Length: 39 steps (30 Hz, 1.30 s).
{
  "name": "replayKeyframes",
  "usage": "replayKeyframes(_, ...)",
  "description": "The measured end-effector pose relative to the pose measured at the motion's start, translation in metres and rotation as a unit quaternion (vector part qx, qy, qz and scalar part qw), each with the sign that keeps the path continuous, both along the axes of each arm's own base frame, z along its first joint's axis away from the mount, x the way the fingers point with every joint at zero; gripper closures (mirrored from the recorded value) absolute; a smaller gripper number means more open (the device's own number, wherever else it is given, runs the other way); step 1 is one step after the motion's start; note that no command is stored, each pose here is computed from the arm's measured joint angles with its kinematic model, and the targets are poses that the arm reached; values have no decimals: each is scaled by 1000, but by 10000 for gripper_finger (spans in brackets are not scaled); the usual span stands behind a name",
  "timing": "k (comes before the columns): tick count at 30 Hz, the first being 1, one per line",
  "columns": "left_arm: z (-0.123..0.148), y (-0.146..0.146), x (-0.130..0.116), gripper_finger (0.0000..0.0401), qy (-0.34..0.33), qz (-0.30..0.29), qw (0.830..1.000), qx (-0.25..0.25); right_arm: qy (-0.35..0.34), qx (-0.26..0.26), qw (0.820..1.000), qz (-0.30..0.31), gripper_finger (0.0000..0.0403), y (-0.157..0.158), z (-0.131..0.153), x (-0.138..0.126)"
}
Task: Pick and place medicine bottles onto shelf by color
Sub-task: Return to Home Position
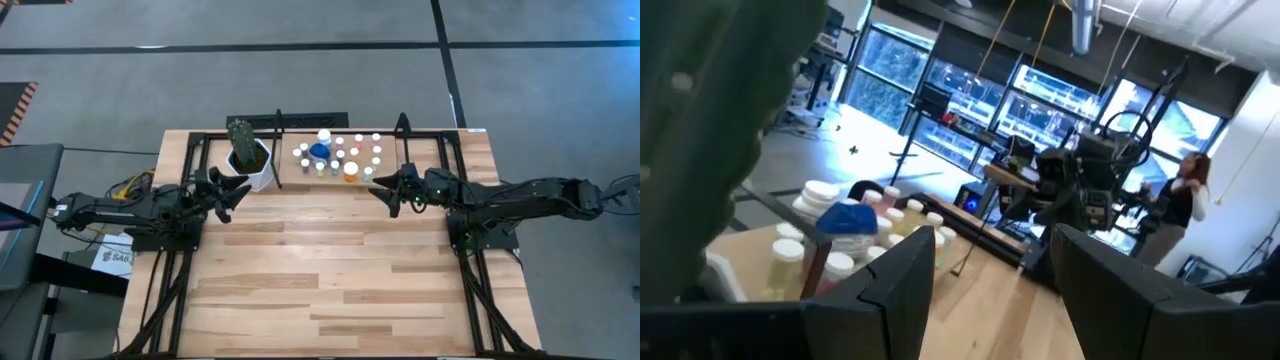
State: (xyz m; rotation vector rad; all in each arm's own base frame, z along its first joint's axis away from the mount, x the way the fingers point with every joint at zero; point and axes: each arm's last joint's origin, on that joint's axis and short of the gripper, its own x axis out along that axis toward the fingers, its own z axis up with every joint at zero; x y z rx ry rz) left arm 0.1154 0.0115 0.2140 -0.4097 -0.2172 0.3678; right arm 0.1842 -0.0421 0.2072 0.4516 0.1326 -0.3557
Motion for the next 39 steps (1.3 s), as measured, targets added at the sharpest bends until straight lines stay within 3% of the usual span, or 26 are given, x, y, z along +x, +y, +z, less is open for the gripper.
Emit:
replayKeyframes(12, -37, 1, 0, 214, 12, 9, 999, -51, 10, 19, 1000, -10, 168, 1, -18, -7)
replayKeyframes(22, -42, 3, -1, 214, 17, 40, 996, -81, 3, 42, 999, -25, 178, 1, -30, -12)
replayKeyframes(31, -57, 4, -2, 214, 58, 68, 984, -152, 42, 44, 998, -25, 194, 1, -37, -14)
replayKeyframes(39, -66, 3, -4, 214, 105, 70, 979, -157, 58, 46, 997, -25, 190, 2, -40, -15)
